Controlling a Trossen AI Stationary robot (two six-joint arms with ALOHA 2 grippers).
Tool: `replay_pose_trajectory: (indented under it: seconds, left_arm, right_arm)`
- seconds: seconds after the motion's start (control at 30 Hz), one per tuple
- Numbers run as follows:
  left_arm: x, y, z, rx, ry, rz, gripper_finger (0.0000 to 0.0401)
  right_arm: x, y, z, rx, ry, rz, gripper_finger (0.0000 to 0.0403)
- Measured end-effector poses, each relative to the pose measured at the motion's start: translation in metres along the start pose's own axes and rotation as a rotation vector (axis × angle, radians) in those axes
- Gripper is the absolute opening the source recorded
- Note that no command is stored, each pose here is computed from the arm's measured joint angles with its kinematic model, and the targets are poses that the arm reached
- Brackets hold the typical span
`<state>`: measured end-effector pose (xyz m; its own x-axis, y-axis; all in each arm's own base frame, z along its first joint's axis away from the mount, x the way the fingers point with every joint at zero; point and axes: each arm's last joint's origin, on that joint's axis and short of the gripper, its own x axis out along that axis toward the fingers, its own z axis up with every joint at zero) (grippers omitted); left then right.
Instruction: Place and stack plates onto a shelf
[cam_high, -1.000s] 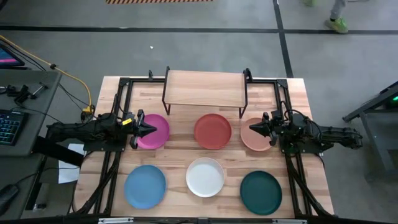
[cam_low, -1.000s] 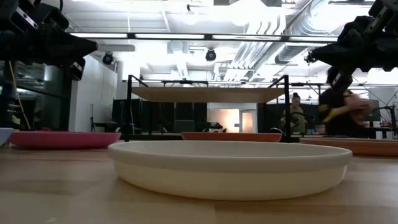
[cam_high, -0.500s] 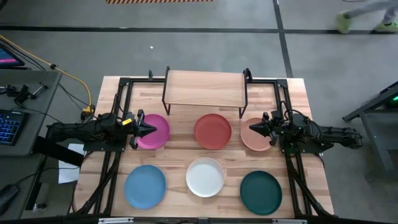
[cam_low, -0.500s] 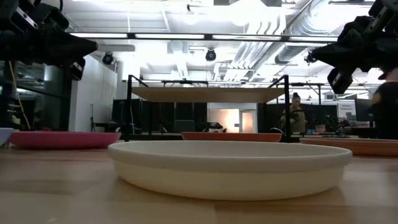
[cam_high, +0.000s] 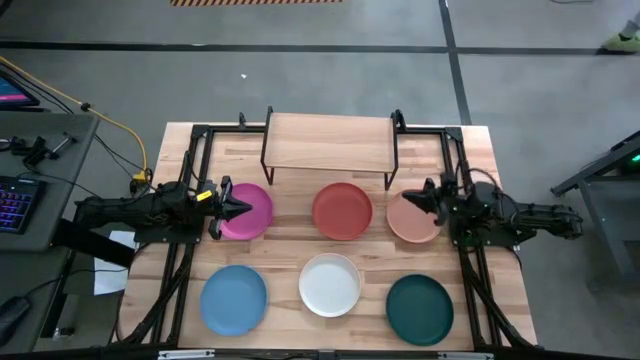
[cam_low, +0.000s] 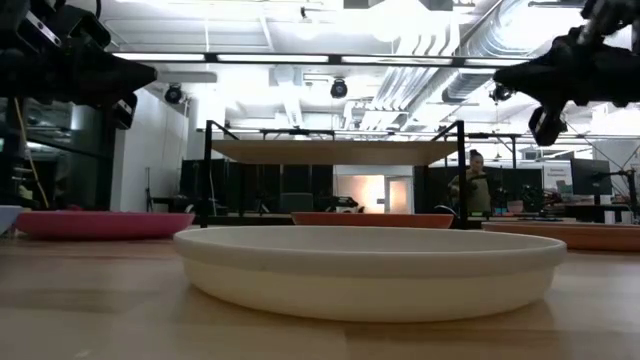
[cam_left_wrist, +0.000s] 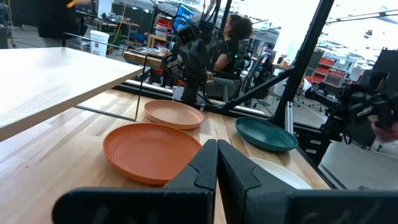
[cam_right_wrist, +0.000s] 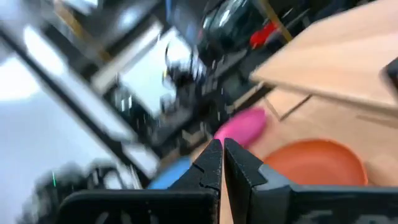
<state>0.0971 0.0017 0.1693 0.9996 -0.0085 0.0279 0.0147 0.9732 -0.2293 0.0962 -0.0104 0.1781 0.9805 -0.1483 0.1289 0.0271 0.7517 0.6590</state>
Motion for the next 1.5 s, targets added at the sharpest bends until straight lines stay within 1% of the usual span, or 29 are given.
replay_pose_trajectory:
  seconds: [0.1, 0.2, 0.27, 0.33, 0.37, 0.4, 0.5, 0.6, 0.7, 0.77, 0.9, 1.0, 1.1, 1.2, 1.27, 1.37, 1.5]
  left_arm:
    - [0.000, 0.000, 0.000, 0.000, 0.000, 0.000, 0.0001]
    - [0.000, 0.000, 0.000, 0.000, 0.000, 0.000, 0.0001]
    - [0.000, 0.000, 0.000, 0.000, 0.000, 0.000, 0.0001]
    - [0.000, 0.000, 0.000, 0.000, 0.000, 0.000, 0.0001]
    - [0.000, 0.000, 0.000, 0.000, 0.000, 0.000, 0.0001]
    - [0.000, 0.000, 0.000, 0.000, 0.000, 0.000, 0.0001]
    - [0.000, 0.000, 0.000, 0.000, 0.000, 0.000, 0.0001]
    - [0.000, 0.000, 0.000, 0.000, 0.000, 0.000, 0.0001]
    - [0.000, 0.000, 0.000, 0.000, 0.000, 0.000, 0.0001]
    - [0.000, 0.000, 0.000, 0.000, 0.000, 0.000, 0.0001]
    - [0.000, 0.000, 0.000, 0.000, 0.000, 0.000, 0.0001]
    - [0.000, 0.000, 0.000, 0.000, 0.001, 0.000, 0.0001]
    - [0.000, 0.000, 0.000, 0.000, 0.000, 0.000, 0.0001]
    - [0.000, 0.000, 0.000, 0.000, 0.000, 0.000, 0.0001]
    - [0.000, 0.000, 0.000, 0.000, 0.000, 0.000, 0.0001]
    - [0.000, 0.000, 0.000, 0.000, 0.000, 0.000, 0.0001]
    - [0.000, 0.000, 0.000, 0.000, 0.000, 0.000, 0.0001]
  right_arm:
    - [0.000, 0.001, 0.005, 0.102, -0.096, -0.032, 0.0000]
    - [-0.001, 0.004, 0.011, 0.196, -0.188, -0.022, 0.0000]
    - [-0.002, 0.008, 0.017, 0.264, -0.258, 0.020, 0.0000]
    - [-0.005, 0.016, 0.025, 0.307, -0.321, 0.127, 0.0000]
    - [-0.006, 0.020, 0.029, 0.313, -0.340, 0.181, 0.0000]
    - [-0.006, 0.024, 0.033, 0.307, -0.343, 0.210, 0.0000]
    - [-0.003, 0.041, 0.047, 0.267, -0.331, 0.241, 0.0000]
    - [0.011, 0.058, 0.057, 0.235, -0.264, 0.229, 0.0000]
    - [0.034, 0.075, 0.065, 0.178, -0.181, 0.191, 0.0005]
    - [0.053, 0.085, 0.066, 0.137, -0.091, 0.131, 0.0015]
    - [0.090, 0.096, 0.055, 0.052, 0.205, -0.095, 0.0060]
    - [0.111, 0.097, 0.046, 0.087, 0.390, -0.289, 0.0101]
    - [0.127, 0.089, 0.032, 0.181, 0.516, -0.524, 0.0132]
    - [0.140, 0.080, 0.018, 0.311, 0.512, -0.751, 0.0143]
    - [0.148, 0.071, 0.004, 0.372, 0.502, -0.860, 0.0144]
    - [0.160, 0.056, -0.019, 0.432, 0.515, -0.977, 0.0144]
    - [0.168, 0.037, -0.047, 0.469, 0.547, -1.110, 0.0144]
